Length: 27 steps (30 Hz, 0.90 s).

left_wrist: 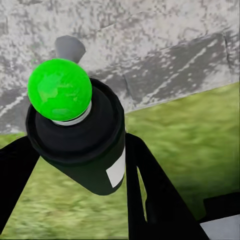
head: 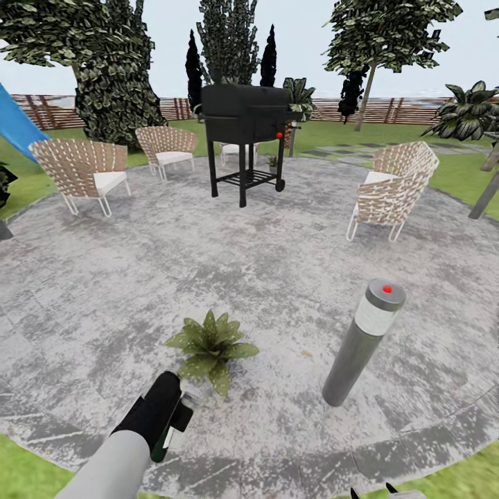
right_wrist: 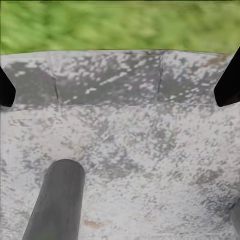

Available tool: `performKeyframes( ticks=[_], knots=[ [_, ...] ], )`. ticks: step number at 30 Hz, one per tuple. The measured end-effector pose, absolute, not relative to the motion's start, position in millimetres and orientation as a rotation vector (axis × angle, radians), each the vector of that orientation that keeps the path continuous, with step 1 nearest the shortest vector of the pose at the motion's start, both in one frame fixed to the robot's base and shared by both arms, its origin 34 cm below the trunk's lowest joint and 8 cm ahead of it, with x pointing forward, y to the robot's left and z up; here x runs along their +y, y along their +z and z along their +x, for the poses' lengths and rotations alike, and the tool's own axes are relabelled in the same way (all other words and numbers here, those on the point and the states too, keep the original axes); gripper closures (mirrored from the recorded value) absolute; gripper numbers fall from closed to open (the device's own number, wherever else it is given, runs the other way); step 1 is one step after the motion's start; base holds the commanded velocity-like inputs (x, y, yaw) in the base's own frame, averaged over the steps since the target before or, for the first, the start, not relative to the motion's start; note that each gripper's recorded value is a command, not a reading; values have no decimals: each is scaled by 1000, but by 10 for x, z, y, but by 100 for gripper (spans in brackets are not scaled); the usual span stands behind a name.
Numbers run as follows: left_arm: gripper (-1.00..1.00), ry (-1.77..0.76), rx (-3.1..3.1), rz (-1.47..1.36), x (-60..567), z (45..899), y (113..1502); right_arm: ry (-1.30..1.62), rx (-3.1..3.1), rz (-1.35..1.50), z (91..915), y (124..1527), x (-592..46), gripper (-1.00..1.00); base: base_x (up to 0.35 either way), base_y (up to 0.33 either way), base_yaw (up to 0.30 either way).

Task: Pick up the pesticide atomizer in the garden and spray insectifuge to fully cover both potted plants in the garden.

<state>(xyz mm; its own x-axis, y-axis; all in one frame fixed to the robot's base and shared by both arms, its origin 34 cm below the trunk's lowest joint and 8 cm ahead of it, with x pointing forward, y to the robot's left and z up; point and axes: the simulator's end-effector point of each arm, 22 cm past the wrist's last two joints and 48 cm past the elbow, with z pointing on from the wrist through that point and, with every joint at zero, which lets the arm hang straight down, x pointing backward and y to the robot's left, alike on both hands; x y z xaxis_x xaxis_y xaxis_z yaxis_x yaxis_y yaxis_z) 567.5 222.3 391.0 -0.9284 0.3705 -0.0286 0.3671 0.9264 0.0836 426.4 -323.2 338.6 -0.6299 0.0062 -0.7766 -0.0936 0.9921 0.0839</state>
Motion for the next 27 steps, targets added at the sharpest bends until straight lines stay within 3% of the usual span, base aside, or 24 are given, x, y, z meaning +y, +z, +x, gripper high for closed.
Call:
performKeyframes(
  ticks=[5, 7, 14, 22, 27],
  knots=[
    [100, 48, 2950, 636, 2072, 5748, 3845, 145, 2249, -61, 4260, 3385, -3231, -100, -221, 146, 0],
    [100, -111, 2823, 649, 1763, 5739, 3741, 139, 2248, -61, 4262, 3391, -3262, -100, -30, 18, 0],
    [100, -302, 2675, 769, 1347, 5356, 3421, 134, 2246, -60, 4270, 3397, -3278, -100, -5, 3, 0],
    [100, -336, 2677, 776, 1251, 5272, 3387, 135, 2247, -66, 4268, 3398, -3283, -100, 0, 0, 0],
    [100, -344, 2636, 784, 1250, 5308, 3390, 206, 2242, -508, 4331, 3393, -2954, -100, -137, 0, 0]
  ],
)
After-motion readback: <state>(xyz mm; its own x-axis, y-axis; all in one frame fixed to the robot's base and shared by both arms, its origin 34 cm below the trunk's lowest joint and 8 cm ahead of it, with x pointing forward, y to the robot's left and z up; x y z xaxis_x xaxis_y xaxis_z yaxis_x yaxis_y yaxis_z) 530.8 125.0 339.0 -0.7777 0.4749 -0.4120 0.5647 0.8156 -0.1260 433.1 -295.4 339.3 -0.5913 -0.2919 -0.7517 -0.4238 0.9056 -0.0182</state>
